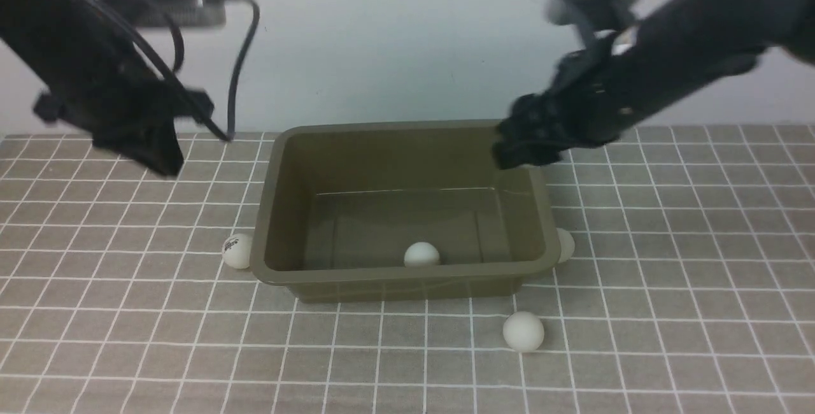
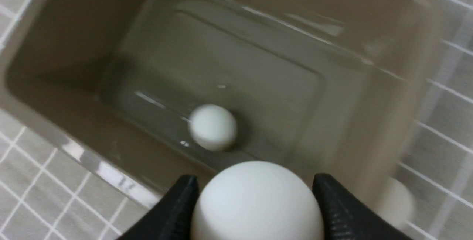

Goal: Put the table tennis balls into the box on the grey coffee tablecloth.
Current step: 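Release the ping pong ball into the bin and lift the gripper away, then reach for and grasp a ping pong ball on the table beside the basket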

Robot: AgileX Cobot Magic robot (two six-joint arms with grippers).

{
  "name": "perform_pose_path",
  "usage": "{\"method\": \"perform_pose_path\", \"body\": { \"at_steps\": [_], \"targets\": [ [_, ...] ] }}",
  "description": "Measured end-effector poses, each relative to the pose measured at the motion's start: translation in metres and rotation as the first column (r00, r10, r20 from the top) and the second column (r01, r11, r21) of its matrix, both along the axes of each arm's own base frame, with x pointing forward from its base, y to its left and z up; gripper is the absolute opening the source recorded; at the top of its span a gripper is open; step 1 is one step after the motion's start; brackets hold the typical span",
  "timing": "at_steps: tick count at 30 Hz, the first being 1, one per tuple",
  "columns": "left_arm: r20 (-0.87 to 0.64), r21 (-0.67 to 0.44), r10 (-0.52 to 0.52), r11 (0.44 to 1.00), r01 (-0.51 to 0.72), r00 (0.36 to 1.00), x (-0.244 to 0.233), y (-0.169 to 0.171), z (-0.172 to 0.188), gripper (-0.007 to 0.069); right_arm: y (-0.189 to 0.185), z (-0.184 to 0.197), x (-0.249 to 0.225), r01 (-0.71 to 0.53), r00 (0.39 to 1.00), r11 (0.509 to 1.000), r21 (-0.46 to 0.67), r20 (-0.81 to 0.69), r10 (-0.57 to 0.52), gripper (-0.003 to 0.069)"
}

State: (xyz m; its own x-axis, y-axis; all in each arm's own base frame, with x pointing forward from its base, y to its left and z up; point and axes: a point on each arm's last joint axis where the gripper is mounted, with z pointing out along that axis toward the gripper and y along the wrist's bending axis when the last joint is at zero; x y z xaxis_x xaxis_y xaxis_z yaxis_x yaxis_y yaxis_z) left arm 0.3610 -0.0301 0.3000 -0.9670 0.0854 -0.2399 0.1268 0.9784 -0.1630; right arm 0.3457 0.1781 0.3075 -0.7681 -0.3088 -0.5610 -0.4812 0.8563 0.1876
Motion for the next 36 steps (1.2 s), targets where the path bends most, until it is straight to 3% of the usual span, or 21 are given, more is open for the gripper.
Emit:
{"method": "perform_pose_path", "body": {
  "at_steps": [6,7,9,13,14,16,18,25,29,33,36],
  "targets": [
    [-0.065,-0.011,-0.022,1.000,0.022,0.998,0.012,-0.002,-0.038,0.0058,0.018,-0.026,0.029,0.008,0.994,0.999,-0.049,-0.105,-0.013,0.0512],
    [-0.070,-0.009,-0.024,1.000,0.023,0.997,0.017,-0.002,-0.047,0.0113,0.018,-0.025,0.033,0.002,0.993,0.997,-0.077,-0.116,-0.011,0.0581],
    [-0.079,-0.007,-0.022,1.000,0.021,0.997,0.023,-0.002,-0.059,0.0200,0.016,-0.017,0.033,-0.007,0.994,0.995,-0.103,-0.113,-0.005,0.0624],
    [-0.048,-0.003,-0.003,1.000,0.003,0.999,0.037,-0.002,-0.081,0.0385,0.008,0.017,0.024,-0.011,0.998,0.990,-0.144,-0.058,0.003,0.0626],
    [-0.048,-0.003,-0.003,1.000,0.003,0.999,0.037,-0.002,-0.081,0.0385,0.007,0.018,0.023,-0.012,0.998,0.990,-0.143,-0.057,0.003,0.0624],
    [-0.016,0.002,0.011,1.000,-0.011,1.000,0.047,-0.001,-0.094,0.0468,-0.002,0.042,0.011,-0.006,1.000,0.987,-0.162,-0.014,0.004,0.0595],
    [-0.001,0.005,0.019,1.000,-0.019,1.000,0.053,-0.001,-0.104,0.0501,-0.010,0.063,-0.001,0.004,0.999,0.985,-0.173,0.036,0.002,0.0564],
    [-0.018,0.010,0.029,1.000,-0.029,0.999,0.061,-0.001,-0.131,0.0503,-0.027,0.102,-0.026,0.031,0.990,0.984,-0.174,0.141,-0.006,0.0533],
    [-0.055,0.005,0.030,1.000,-0.030,0.998,0.061,-0.001,-0.143,0.0460,-0.031,0.112,-0.033,0.053,0.986,0.985,-0.166,0.164,-0.026,0.0533],
    [-0.093,0.004,0.026,1.000,-0.026,0.995,0.060,-0.002,-0.150,0.0365,-0.034,0.112,-0.032,0.076,0.985,0.982,-0.171,0.165,-0.048,0.0533],
    [-0.110,0.011,0.016,1.000,-0.015,0.994,0.058,-0.001,-0.146,0.0353,-0.041,0.112,-0.029,0.129,0.981,0.977,-0.170,0.166,-0.101,0.0527]
  ]
}}
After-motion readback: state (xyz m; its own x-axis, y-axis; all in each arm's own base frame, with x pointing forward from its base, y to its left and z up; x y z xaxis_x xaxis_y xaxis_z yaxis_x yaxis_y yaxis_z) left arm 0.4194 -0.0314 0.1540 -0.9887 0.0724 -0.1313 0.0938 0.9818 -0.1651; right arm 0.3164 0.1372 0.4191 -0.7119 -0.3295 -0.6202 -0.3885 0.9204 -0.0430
